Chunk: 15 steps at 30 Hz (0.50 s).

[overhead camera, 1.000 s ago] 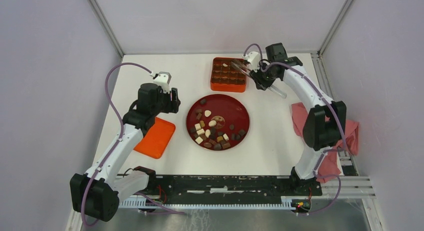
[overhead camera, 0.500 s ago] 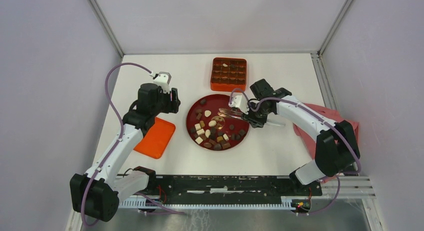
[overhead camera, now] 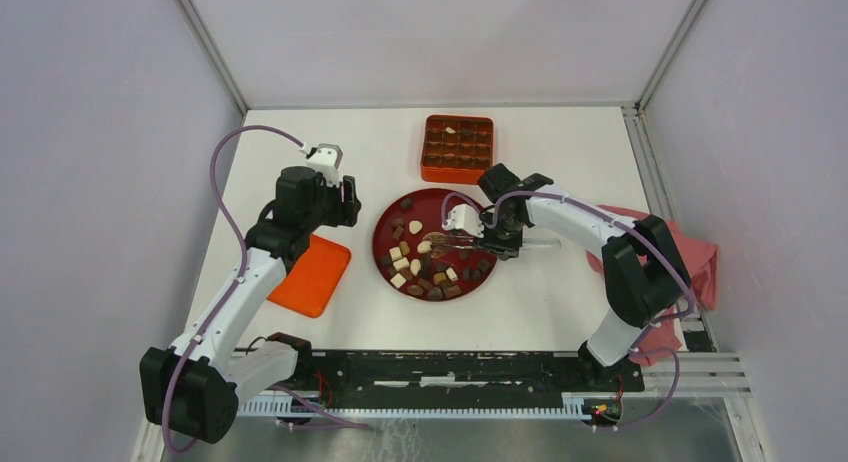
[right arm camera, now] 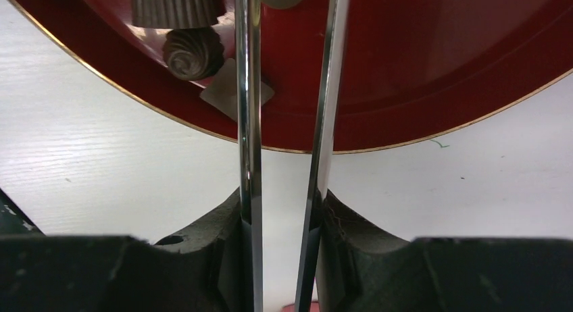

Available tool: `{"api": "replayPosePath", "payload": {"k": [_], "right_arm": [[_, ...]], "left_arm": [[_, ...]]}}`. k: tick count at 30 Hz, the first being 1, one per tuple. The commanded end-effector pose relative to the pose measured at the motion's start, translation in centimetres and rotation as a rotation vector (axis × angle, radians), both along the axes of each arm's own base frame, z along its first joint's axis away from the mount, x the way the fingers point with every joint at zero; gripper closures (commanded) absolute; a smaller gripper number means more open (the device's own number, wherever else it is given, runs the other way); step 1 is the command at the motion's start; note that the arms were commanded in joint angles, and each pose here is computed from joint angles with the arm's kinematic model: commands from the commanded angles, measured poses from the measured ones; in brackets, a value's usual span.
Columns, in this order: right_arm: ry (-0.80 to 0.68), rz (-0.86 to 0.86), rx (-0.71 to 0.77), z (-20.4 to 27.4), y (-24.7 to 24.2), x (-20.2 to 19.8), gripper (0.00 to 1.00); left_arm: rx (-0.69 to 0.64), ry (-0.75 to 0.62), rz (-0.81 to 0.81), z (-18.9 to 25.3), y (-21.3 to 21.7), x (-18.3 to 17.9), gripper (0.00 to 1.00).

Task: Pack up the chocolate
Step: Pick up the fake chocolate from the plate.

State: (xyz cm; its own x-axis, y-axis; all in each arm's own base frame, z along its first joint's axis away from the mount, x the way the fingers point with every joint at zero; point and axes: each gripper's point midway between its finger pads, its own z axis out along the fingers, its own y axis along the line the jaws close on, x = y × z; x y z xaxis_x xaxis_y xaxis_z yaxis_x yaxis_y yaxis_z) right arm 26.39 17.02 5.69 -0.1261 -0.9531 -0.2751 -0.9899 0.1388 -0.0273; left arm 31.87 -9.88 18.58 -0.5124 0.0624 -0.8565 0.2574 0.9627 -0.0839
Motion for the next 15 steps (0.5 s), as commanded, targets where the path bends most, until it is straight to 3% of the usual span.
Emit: {"api": "replayPosePath", "payload": {"k": [1,15], "right_arm": [[-0.061,0.057,-0.03,1.5,0.5,2.1,0.62],[-0.062,0.124,-0.067,2.0,0.9,1.5,0.62]], "left_arm": [[0.025,-0.044,-0.028,0.8,0.1,0.3,0.33],[0.021,-0.035,-0.038,0.6,-0.1,0.3,0.33]]}}
